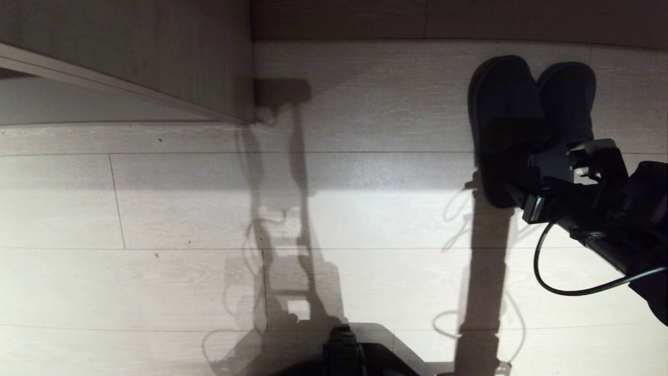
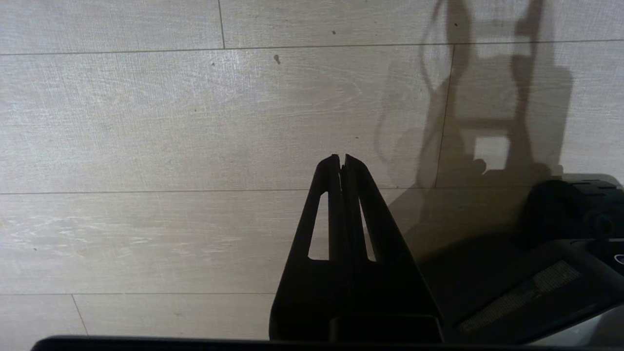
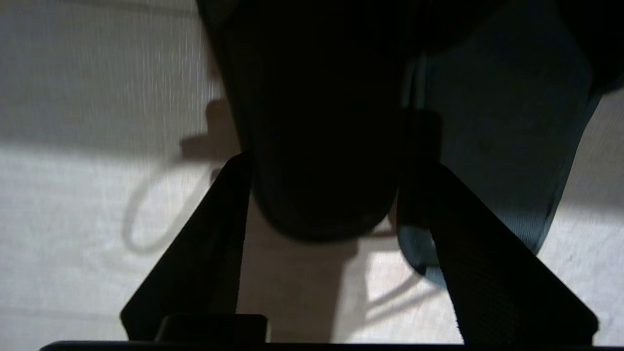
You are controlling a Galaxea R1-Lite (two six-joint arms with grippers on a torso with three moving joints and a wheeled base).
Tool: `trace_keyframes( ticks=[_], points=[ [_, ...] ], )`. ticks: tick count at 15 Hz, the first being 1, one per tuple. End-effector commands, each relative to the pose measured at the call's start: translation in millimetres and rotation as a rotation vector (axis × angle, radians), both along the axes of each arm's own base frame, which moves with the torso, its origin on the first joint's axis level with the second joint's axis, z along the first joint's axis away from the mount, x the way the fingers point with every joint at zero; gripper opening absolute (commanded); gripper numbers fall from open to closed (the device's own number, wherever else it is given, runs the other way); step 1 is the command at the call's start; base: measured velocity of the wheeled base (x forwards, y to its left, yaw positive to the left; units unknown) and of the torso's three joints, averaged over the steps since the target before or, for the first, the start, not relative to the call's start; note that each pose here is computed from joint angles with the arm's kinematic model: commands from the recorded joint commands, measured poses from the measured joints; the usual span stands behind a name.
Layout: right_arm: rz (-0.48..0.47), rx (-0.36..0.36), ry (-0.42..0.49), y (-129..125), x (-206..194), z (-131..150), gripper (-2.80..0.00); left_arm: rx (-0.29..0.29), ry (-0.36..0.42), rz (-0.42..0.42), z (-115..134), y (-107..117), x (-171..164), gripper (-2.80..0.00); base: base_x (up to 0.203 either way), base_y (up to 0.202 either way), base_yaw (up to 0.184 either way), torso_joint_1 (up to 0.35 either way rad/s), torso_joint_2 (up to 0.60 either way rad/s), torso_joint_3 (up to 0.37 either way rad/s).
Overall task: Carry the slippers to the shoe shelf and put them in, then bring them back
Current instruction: Pick up the slippers on the floor
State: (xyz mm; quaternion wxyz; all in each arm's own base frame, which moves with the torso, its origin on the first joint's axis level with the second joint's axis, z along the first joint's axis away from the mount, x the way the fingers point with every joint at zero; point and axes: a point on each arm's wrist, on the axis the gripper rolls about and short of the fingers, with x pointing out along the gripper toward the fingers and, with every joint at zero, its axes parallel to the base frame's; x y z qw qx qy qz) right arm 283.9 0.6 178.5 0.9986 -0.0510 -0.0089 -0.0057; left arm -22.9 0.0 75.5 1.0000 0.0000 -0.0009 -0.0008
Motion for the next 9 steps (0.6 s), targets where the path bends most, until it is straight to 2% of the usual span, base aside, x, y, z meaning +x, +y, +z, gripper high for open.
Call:
trace_keyframes(
  ticks=[1, 5, 9],
  points=[
    [-0.001, -0.006, -0.046, 0.1, 10.9, -7.9, 0.00, 0.000, -0.001, 0.000, 0.1, 0.0, -0.1, -2.80, 0.000, 0.000, 0.000, 0.000, 0.00, 0.000],
    [-0.028, -0.057, -0.100, -0.9, 2.7, 12.6, 0.00, 0.000, -0.001, 0.000, 0.1, 0.0, 0.0, -2.80, 0.000, 0.000, 0.000, 0.000, 0.00, 0.000],
    [-0.075, -0.058, -0.124, -4.0, 19.0, 16.3, 0.00, 0.000, -0.001, 0.000, 0.1, 0.0, -0.1, -2.80, 0.000, 0.000, 0.000, 0.000, 0.00, 0.000]
  ],
)
